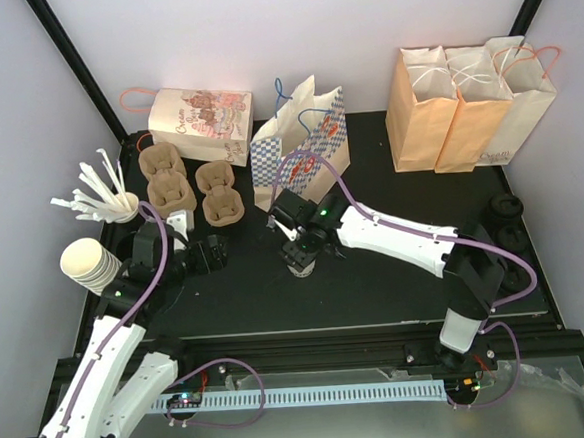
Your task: Pack the takeout coffee
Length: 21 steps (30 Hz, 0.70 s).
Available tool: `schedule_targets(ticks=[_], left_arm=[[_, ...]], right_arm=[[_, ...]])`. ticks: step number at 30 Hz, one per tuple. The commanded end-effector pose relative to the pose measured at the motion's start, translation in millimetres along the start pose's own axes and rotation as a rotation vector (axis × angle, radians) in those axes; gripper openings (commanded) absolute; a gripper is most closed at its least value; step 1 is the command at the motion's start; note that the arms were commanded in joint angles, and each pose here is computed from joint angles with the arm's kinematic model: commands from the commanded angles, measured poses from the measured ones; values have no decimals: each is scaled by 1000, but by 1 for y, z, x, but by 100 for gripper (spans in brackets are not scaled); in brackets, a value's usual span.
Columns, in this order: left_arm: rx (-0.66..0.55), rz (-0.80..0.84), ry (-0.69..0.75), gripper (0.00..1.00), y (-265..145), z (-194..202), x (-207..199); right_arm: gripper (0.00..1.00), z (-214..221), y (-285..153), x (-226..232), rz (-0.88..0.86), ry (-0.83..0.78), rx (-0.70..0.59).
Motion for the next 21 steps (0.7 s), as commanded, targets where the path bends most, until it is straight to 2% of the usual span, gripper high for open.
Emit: schedule_targets(ticks=[1,7,13,21], left_arm=[[-14,26,9,99,0,-1,-2],[-5,32,13,99,0,1,-3],[-18,54,0,99,0,4,-3],[-11,94,-7,99,0,4,-9]], right_arm=[[71,-11,-31,-20,73,40,-121],[71,-1,-46,-84,159,149,-131],[70,-2,-45,-158,176,342,-157],[70,-8,-8,-197,192,431,-103]])
Point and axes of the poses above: each gripper's point midway between its finger pads, its own y axis out along the fingers, its own x axis along the line the jaws close on, z = x × y, the point moved 4 cm from there along -y, back along the fingers, and after that the axes turned 4 degrees about y, right-handed, at the moved point
